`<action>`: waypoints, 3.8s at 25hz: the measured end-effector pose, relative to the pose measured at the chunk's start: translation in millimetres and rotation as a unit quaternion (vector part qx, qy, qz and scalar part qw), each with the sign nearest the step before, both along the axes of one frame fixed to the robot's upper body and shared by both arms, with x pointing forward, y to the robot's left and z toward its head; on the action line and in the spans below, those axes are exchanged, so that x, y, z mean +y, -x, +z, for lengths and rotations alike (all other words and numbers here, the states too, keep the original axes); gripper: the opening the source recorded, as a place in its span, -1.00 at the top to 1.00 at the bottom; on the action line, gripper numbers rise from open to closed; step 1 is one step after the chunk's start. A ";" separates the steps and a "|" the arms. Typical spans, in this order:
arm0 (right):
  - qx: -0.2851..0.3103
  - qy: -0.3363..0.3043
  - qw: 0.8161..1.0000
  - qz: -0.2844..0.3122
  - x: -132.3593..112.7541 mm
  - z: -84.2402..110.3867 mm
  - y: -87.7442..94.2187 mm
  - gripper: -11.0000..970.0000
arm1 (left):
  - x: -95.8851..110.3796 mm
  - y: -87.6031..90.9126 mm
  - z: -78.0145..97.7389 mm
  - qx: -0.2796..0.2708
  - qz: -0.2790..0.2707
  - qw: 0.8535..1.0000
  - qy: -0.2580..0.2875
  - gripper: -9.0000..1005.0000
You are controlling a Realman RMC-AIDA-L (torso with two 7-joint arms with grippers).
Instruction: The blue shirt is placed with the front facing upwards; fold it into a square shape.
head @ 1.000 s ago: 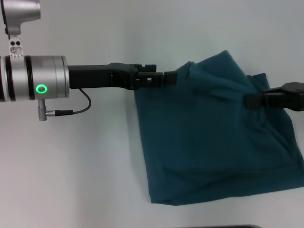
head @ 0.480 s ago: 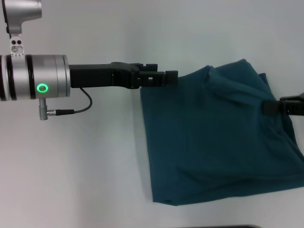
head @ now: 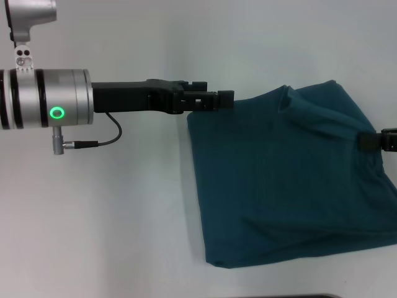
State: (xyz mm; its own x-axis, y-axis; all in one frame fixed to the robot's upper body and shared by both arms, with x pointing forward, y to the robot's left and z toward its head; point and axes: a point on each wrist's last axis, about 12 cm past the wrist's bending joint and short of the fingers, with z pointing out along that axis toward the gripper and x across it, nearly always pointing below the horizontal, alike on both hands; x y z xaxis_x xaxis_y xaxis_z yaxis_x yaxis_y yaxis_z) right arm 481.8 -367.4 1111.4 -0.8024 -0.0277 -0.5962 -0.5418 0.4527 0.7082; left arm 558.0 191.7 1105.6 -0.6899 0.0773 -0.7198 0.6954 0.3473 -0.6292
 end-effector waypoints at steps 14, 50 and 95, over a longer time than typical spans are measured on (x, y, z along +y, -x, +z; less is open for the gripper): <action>-0.007 -0.002 1.000 -0.009 -10.1 6.4 2.1 0.75 | -1.2 0.7 -0.7 0.004 -0.002 1.000 0.001 -0.86; 0.068 0.063 0.991 -0.100 -31.8 -29.5 19.6 0.71 | 0.1 -0.5 -3.6 0.008 0.001 1.000 -0.005 -0.87; 0.084 0.005 0.996 0.001 27.5 -39.5 15.1 0.57 | 20.0 -13.3 -3.3 -0.010 0.061 0.998 -0.019 -0.86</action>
State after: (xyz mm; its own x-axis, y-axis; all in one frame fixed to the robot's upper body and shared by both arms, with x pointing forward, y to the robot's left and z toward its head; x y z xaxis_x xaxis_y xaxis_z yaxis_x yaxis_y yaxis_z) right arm 466.7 -339.9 1071.8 -0.8909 -0.0344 -0.4529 -0.4166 0.4592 0.7846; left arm 571.2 211.7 1102.3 -0.6807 0.0215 -0.7322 0.6592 0.4540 -0.5995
